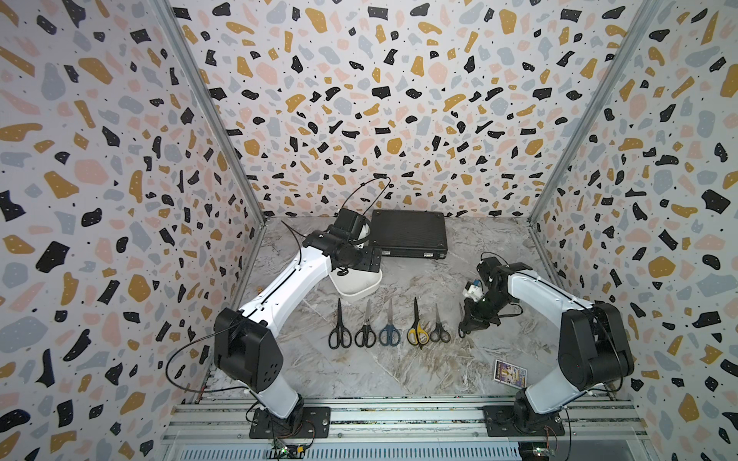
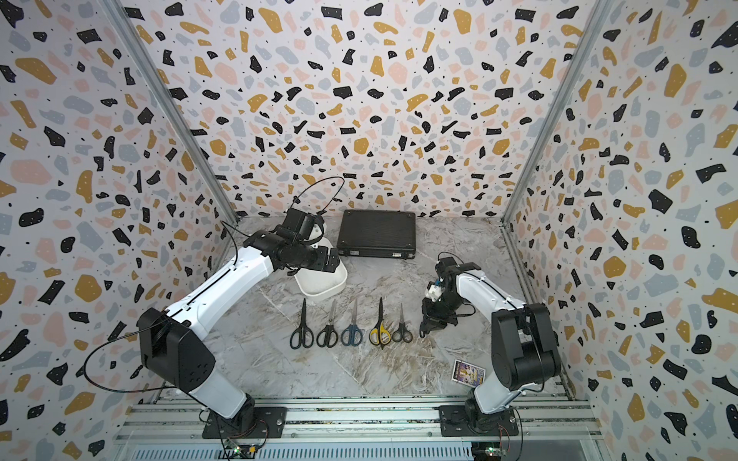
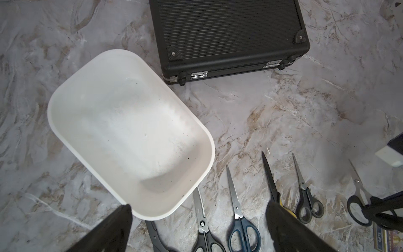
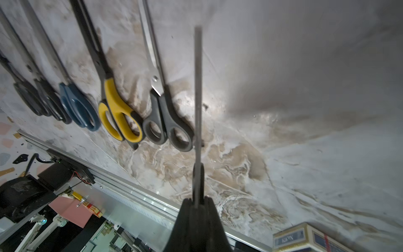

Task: Take the scissors out of the storage box
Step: Place the scissors at the center of the board.

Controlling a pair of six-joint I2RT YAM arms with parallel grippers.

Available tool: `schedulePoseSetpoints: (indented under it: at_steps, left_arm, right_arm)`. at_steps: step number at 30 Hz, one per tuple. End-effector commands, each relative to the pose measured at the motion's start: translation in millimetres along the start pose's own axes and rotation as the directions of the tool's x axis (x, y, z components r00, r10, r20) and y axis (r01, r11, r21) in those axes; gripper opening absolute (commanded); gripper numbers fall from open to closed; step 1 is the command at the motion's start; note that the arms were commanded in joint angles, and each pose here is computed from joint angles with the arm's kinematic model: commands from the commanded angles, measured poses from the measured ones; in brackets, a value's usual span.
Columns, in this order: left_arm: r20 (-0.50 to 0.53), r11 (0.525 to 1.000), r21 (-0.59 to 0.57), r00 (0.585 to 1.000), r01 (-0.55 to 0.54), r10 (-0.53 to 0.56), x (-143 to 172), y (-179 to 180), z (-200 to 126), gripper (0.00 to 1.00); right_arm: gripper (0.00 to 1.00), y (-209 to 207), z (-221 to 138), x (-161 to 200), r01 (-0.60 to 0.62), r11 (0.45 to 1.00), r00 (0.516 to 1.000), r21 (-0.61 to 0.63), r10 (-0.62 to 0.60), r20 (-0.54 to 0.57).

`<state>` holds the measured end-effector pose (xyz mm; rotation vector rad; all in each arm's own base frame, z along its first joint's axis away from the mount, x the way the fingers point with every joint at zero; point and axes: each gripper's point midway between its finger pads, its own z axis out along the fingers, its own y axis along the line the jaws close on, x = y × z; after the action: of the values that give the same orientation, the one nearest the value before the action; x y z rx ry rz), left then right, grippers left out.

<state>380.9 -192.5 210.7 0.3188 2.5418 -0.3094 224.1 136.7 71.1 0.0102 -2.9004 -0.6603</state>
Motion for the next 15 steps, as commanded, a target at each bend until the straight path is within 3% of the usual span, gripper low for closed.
schedulePoseSetpoints:
  at_steps: [1,11,15]
  left_arm:
    - [0.000,1.000,0.008,1.000,-0.001,0.001,-5,-2,2,1.00]
    - [-0.009,1.000,-0.029,1.000,0.001,-0.001,-4,7,3,1.00]
    - [-0.016,0.999,-0.032,1.000,0.003,-0.004,-4,10,7,1.00]
  right_arm:
    - [0.00,5,-4,-12,0.048,0.999,0.998,-0.010,-0.048,0.043]
    - [0.04,0,21,-21,0.019,0.999,1.000,-0.030,-0.020,-0.022]
    - [0.12,-2,25,-22,-0.002,1.000,1.000,-0.029,0.001,-0.023]
